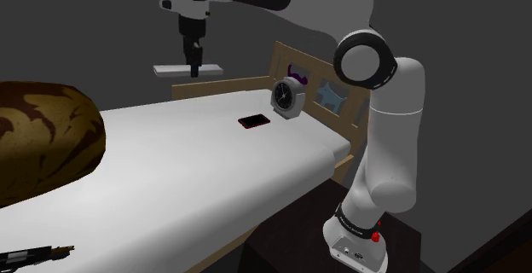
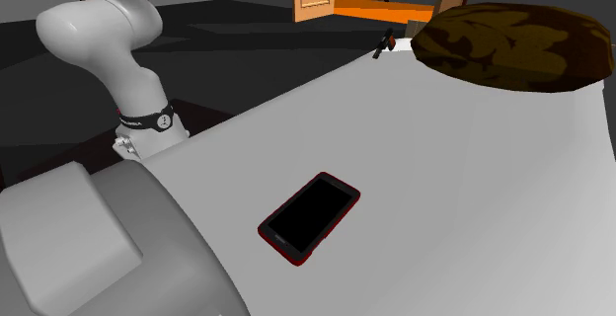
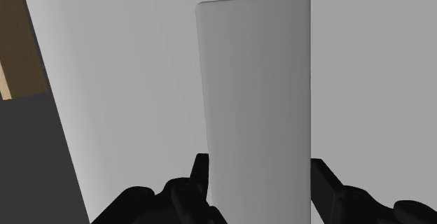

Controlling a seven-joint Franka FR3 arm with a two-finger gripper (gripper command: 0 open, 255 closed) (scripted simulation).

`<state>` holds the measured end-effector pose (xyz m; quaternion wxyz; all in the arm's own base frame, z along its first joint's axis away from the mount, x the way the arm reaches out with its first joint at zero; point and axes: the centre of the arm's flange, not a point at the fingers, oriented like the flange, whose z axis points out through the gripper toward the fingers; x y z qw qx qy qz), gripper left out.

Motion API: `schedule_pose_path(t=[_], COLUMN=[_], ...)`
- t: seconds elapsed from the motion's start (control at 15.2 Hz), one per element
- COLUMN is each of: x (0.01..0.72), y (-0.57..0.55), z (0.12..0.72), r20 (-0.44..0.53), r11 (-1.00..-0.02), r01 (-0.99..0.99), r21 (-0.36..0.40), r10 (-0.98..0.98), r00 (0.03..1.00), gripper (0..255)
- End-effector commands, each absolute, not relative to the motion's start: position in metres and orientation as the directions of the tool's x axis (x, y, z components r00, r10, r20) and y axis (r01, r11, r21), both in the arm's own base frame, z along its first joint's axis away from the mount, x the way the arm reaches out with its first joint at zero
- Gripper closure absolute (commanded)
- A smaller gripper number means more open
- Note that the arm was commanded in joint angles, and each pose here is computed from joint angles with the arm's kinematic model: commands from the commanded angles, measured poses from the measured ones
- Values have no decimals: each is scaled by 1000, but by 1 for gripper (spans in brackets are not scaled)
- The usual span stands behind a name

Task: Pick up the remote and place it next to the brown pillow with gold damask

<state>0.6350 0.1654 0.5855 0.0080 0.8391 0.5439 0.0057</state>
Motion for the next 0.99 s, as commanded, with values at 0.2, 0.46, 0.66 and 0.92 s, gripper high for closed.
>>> schedule_pose_path(t=[0.2,0.46,0.66,0.92], x=[617,600,588,572], y=[227,278,315,365], z=[587,588,588,588], r20=[1,1,1,1], r11=[-410,-410,-410,-410], r01=[912,912,912,912], r21=[20,20,20,20], r10=[912,912,912,912], r00=[410,410,410,410], gripper=[255,255,255,255])
